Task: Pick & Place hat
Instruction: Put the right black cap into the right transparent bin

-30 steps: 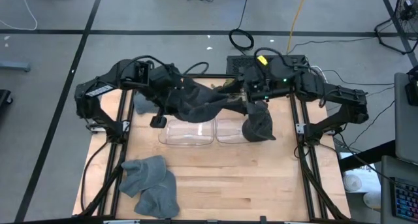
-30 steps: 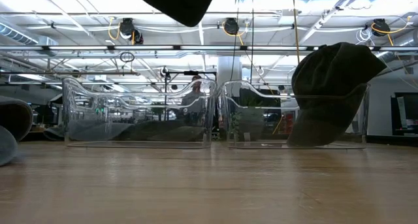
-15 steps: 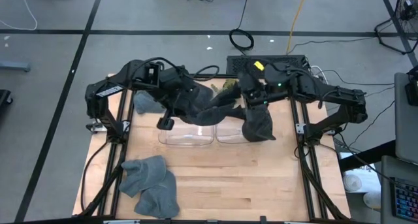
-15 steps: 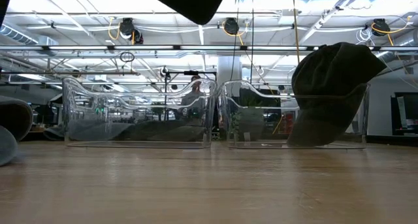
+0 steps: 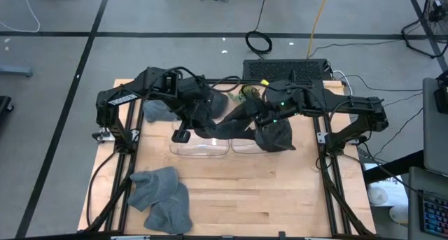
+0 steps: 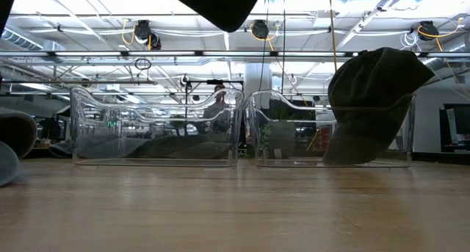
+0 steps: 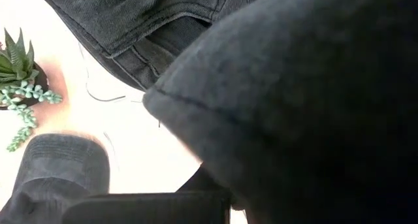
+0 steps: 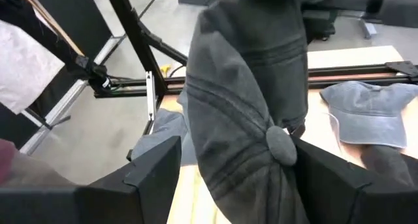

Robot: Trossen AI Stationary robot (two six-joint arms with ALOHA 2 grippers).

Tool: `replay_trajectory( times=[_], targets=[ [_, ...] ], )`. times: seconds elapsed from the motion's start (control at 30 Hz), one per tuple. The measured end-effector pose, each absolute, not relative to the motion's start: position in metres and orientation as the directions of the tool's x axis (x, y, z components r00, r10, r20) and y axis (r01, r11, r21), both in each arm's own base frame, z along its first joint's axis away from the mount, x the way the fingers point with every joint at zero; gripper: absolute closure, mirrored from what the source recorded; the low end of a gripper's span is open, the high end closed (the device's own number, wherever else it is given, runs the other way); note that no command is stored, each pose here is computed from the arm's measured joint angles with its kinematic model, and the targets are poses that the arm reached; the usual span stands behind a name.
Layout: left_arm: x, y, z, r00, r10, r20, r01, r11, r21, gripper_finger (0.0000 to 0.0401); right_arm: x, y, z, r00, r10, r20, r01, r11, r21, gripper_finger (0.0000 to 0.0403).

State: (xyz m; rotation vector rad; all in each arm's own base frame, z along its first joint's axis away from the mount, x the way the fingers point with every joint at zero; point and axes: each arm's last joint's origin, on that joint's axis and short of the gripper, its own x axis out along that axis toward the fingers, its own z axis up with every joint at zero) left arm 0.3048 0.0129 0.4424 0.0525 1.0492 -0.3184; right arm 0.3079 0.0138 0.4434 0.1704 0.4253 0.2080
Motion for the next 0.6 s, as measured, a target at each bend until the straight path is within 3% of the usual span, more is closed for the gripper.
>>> replay_trajectory(
  times=[0.2,0.47,0.6],
  targets=[
    [0.3047,0.0115,0.4424,0.455,-0.238,-0.858,0.28,0.953,-0.116,0.0393,0.3046,0.0149,0.4501,0.906,0.239,-0.349,-0.174,0.963,0.208,0.0207],
    [0.3048,0.0112,0.4425,0.454,-0.259,-0.853,0.265,0.953,-0.148,0.0391,0.304,0.0166,0.45,0.889,0.299,-0.346,-0.221,0.943,0.248,0.0377],
    [0.3047,0.0122,0.4425,0.454,-0.262,-0.852,0.266,0.952,-0.151,0.0393,0.3029,0.0169,0.4477,0.876,0.311,-0.368,-0.225,0.939,0.259,0.0384]
  ],
)
